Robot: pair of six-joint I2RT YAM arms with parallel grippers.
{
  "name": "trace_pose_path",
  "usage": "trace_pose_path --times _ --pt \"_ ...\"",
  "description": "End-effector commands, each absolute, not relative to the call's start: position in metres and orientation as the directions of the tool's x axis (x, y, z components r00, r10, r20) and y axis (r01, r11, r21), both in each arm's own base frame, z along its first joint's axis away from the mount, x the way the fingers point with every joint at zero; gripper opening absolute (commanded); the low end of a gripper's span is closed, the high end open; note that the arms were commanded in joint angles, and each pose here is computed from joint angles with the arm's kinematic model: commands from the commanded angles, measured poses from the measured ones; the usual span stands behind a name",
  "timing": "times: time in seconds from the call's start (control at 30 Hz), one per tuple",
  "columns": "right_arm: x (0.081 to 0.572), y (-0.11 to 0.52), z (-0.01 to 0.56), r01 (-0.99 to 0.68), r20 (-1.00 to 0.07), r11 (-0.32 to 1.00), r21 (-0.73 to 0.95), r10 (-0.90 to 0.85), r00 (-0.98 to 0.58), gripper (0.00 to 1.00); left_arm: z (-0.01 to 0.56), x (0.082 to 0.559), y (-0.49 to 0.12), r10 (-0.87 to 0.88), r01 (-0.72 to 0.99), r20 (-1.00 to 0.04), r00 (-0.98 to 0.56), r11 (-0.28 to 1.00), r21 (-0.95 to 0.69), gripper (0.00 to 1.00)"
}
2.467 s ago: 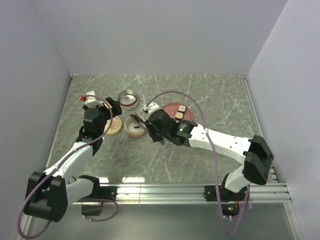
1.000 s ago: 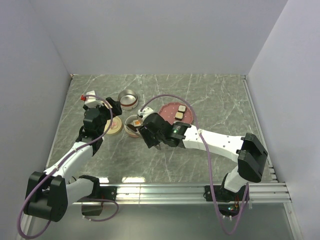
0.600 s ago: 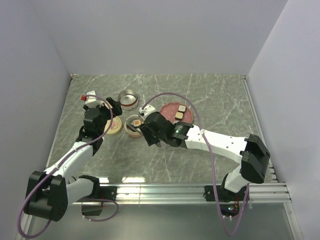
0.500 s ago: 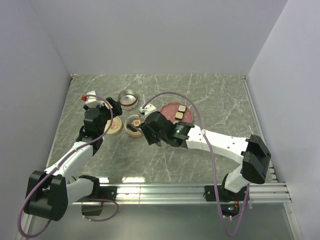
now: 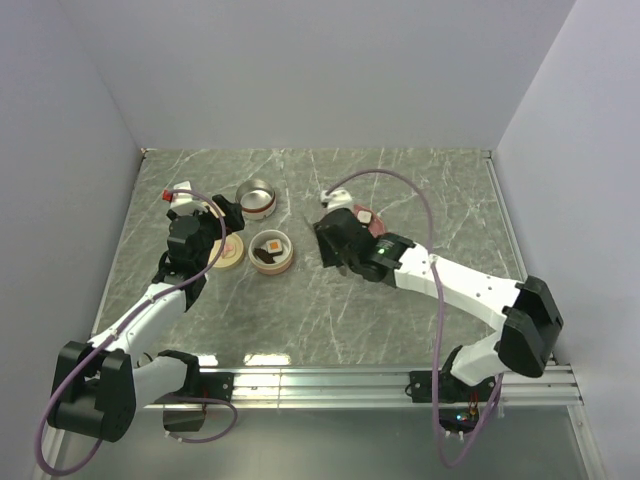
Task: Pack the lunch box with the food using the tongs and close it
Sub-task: Pick up the food using the clamp
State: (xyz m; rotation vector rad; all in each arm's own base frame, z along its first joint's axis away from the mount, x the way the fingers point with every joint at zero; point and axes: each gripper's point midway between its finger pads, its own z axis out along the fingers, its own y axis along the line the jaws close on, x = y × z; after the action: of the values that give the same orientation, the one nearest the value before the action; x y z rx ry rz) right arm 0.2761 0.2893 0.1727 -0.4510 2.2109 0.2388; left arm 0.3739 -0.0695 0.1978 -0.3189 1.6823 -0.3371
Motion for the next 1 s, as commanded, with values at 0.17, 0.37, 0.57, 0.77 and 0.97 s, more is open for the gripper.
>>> trace_pose_path --times 0.17,0.37,0.57,0.77,0.97 --pt "0.28 0.223 0.17 -0.164 -0.792 0.986 0.024 -0.082 -0.606 0.54 0.224 0.382 -0.074 -0.417 0.028 -0.906 -0.078 0.907 -0.42 0.98" --pt "0.265 0.209 0.156 -0.121 -0.776 0.991 0.049 -0.039 -0.63 0.54 0.221 0.384 -0.074 -0.418 0.027 -0.904 -0.086 0.906 -0.422 0.98" --pt "0.244 0.204 0.15 -0.114 -0.767 0.992 0.059 -0.028 -0.641 0.53 0.22 0.386 -0.074 -0.413 0.024 -0.906 -0.089 0.909 -0.417 0.98" --pt "0.227 0.209 0.143 -0.137 -0.758 0.986 0.097 -0.016 -0.652 0.53 0.221 0.384 -0.075 -0.416 0.03 -0.905 -0.091 0.907 -0.42 0.98" --pt "0.22 0.198 0.131 -0.087 -0.744 0.993 0.08 0.001 -0.668 0.53 0.224 0.381 -0.074 -0.421 0.033 -0.903 -0.084 0.905 -0.424 0.98"
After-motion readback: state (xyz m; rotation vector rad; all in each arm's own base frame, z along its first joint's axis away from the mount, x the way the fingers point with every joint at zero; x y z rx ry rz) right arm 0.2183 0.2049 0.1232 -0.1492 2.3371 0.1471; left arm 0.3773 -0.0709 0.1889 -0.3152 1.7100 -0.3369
